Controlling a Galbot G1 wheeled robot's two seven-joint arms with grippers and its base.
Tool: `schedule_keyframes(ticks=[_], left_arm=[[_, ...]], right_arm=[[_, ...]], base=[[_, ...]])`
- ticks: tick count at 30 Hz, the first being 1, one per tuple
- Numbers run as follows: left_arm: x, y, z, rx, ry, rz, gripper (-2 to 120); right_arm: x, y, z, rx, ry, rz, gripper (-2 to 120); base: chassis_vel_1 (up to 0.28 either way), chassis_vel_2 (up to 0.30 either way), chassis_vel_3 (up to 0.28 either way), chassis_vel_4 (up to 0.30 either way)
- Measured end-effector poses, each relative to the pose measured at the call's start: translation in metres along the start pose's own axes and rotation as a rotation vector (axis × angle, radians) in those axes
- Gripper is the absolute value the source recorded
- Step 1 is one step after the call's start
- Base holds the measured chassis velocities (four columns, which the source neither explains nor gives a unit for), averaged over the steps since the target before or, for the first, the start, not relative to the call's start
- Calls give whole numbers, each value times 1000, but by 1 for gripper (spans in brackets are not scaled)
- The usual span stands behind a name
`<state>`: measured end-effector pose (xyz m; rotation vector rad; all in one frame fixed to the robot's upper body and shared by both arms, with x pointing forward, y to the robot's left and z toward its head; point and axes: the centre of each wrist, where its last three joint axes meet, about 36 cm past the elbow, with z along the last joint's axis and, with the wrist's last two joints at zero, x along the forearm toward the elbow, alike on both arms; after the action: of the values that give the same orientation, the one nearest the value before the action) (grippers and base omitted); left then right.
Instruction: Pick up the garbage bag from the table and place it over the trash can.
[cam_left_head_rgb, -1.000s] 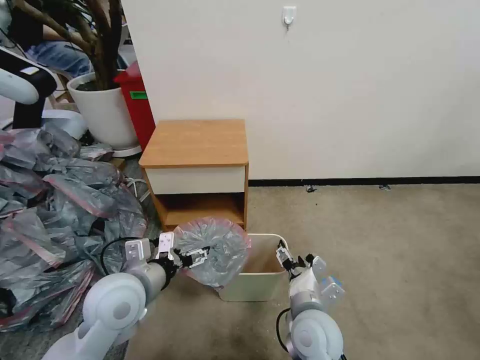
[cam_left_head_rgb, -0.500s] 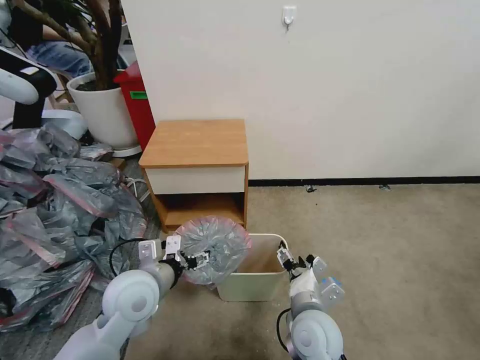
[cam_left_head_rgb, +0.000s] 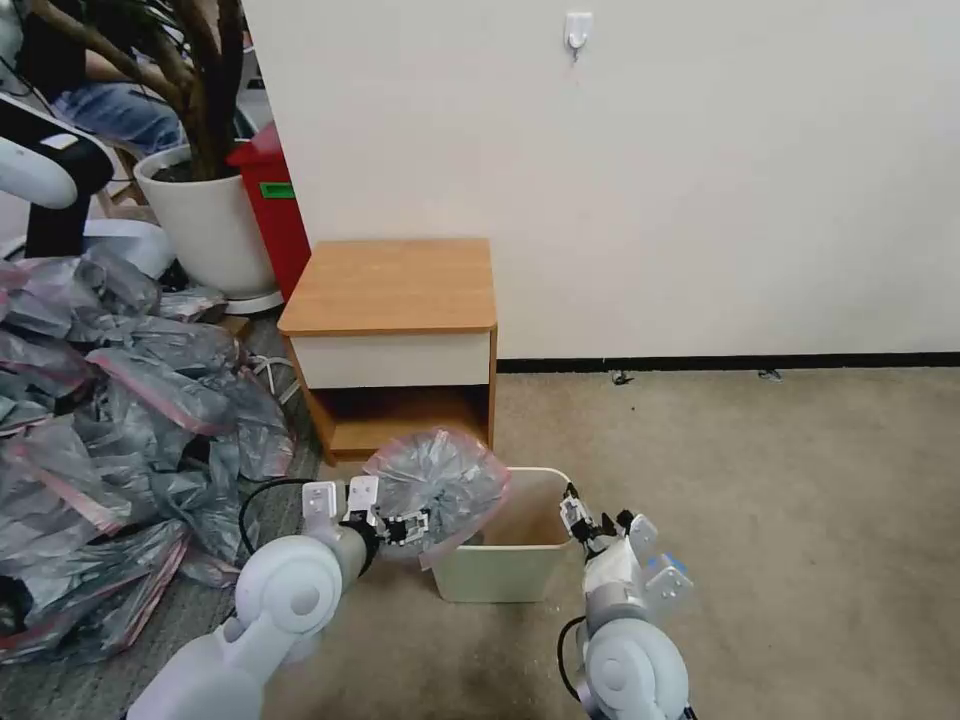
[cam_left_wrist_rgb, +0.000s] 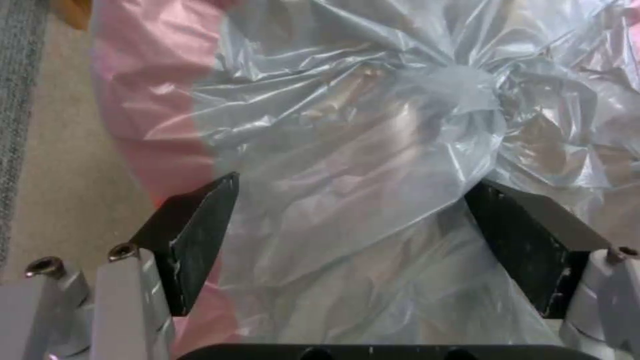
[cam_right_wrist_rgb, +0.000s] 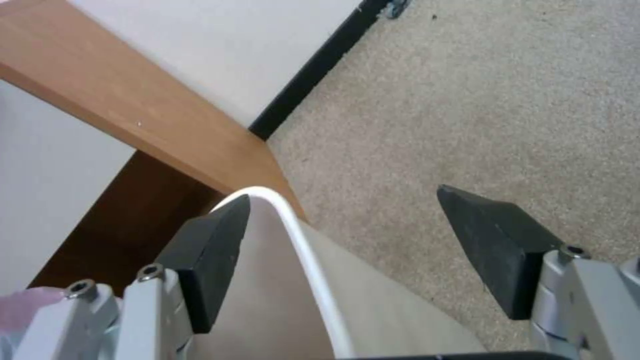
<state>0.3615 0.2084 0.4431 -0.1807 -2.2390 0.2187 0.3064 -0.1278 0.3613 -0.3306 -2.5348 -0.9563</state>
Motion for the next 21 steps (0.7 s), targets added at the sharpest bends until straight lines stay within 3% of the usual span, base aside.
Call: schedule_keyframes(ticks=[7, 14, 21], left_arm=[[-8, -4, 0, 16, 31, 5, 80], [-16, -9, -3, 23, 46, 12, 64], [-21, -12, -4, 22, 59, 11, 63]], right_arm=[[-1, -2, 0, 1, -2, 5, 73], [-2, -4, 2, 6, -4, 13, 71], [-3, -6, 2, 7, -7, 19, 70]], base=[[0, 0, 0, 0], [0, 0, 0, 0], [0, 0, 0, 0]])
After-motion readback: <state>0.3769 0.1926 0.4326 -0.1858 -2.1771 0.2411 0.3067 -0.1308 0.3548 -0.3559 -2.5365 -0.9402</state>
